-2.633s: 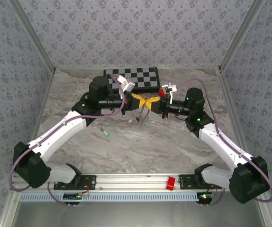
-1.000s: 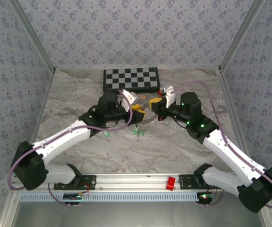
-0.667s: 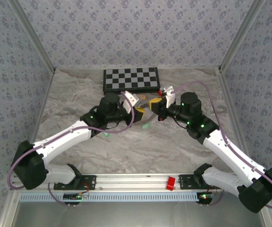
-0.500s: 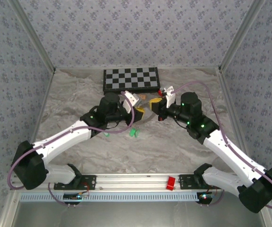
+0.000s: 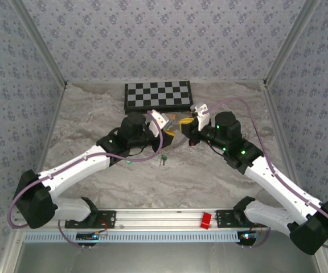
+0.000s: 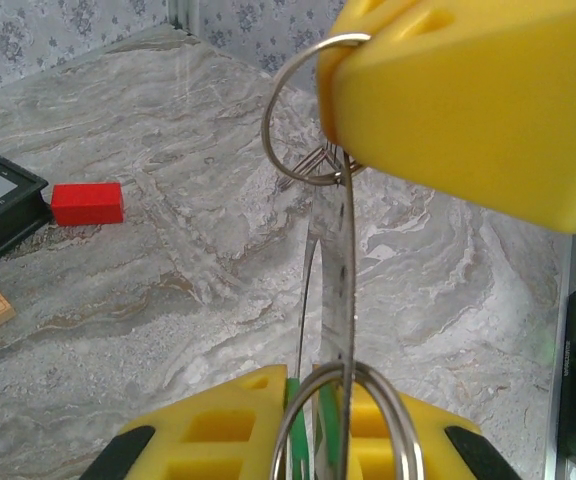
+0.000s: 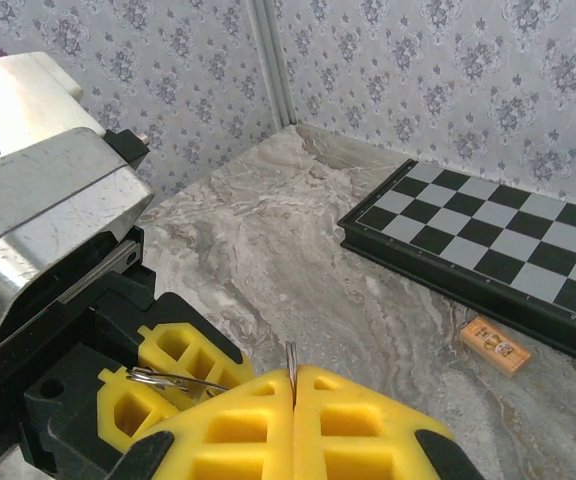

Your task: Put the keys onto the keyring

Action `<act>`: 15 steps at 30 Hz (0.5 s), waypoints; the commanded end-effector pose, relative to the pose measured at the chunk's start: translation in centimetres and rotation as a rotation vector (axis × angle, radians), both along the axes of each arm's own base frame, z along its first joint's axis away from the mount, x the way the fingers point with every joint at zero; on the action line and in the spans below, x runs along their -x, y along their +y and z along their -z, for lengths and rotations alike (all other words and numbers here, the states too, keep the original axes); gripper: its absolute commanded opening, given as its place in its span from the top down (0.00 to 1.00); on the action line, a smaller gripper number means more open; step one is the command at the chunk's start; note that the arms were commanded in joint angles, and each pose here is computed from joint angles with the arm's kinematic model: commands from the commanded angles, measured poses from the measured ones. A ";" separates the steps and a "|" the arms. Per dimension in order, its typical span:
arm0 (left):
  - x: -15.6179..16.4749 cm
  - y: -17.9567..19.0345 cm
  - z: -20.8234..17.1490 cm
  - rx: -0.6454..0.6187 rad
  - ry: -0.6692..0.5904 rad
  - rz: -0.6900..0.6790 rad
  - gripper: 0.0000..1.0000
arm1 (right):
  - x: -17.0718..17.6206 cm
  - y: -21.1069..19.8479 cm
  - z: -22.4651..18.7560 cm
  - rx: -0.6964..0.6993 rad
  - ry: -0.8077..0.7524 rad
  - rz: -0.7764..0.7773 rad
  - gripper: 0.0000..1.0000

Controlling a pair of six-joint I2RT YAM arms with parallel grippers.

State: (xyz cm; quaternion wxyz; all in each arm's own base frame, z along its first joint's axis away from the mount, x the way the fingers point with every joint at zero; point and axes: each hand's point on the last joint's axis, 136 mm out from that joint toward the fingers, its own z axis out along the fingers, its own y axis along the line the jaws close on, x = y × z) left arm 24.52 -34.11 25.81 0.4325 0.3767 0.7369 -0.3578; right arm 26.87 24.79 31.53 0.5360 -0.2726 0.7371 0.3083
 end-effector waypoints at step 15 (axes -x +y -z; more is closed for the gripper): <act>1.9 -1.2 -4.7 0.112 -0.041 0.058 0.61 | -0.3 -0.6 -2.5 -0.265 -0.170 0.038 1.00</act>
